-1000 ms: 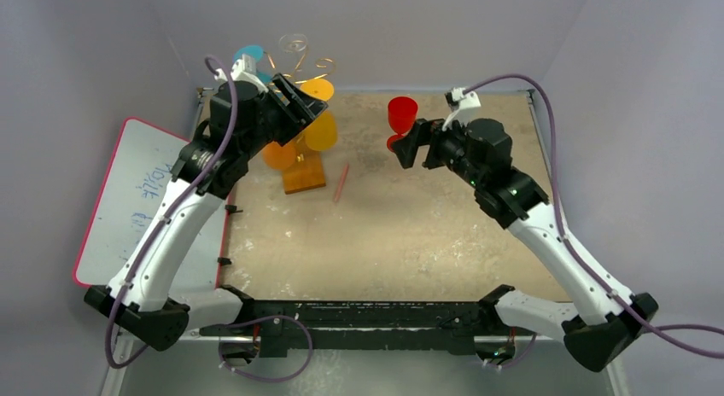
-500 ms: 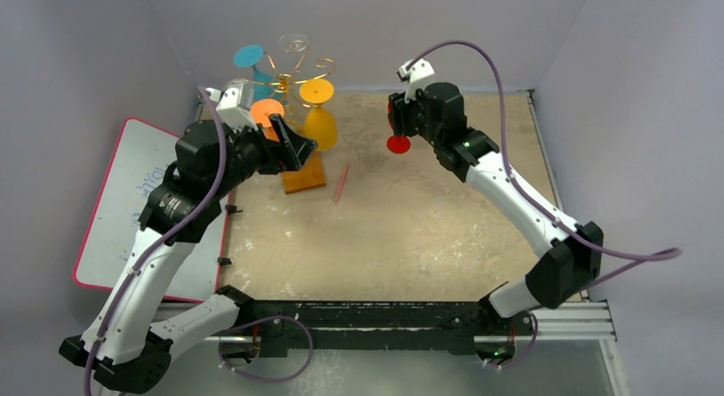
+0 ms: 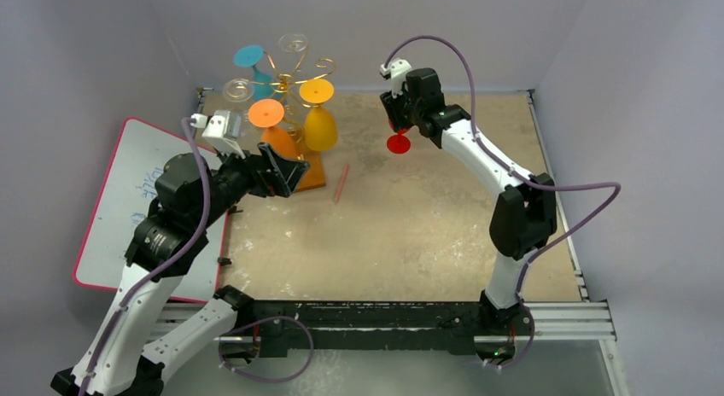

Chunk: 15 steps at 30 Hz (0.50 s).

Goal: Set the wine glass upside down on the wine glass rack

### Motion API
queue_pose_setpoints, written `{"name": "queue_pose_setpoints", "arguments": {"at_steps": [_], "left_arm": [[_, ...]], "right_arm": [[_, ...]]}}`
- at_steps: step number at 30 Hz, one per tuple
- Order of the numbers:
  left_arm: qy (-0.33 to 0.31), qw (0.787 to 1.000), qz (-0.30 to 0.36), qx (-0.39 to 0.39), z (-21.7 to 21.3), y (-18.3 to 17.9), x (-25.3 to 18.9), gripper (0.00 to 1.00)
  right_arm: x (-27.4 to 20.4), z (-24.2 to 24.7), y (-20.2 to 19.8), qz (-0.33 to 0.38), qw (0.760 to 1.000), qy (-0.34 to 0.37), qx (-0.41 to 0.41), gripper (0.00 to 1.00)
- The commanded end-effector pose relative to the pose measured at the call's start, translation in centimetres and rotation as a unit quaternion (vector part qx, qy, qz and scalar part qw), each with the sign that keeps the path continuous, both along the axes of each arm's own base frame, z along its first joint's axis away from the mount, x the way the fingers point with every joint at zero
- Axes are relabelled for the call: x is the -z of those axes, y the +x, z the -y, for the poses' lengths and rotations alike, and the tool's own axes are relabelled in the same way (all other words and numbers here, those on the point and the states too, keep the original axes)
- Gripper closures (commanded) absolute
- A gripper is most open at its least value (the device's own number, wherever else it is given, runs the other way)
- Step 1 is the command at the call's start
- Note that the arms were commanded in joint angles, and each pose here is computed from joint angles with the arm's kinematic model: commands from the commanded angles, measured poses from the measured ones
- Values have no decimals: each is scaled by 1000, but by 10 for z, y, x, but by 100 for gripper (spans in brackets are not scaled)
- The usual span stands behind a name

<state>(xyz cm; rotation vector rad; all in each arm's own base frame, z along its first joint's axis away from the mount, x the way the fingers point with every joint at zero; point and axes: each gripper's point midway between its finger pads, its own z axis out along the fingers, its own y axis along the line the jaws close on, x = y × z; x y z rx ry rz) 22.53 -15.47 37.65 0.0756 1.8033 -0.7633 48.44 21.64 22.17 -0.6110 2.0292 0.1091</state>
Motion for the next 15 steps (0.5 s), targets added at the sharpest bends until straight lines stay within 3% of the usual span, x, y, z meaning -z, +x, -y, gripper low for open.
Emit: {"name": "queue_pose_setpoints", "arguments": {"at_steps": [1,8,15], "left_arm": [[8,999,48,10,-1,-1,-20,2],[13,998,49,30,5,-3,-20,4],[23,998,40,51,12,-4,-15,7]], "right_arm": [[-13,2,11,12,1000,-9,-23,51],[12,-4,8,-25,998,-14,-51,57],[17,-5,12,-20,998,-20,-59,77]]}}
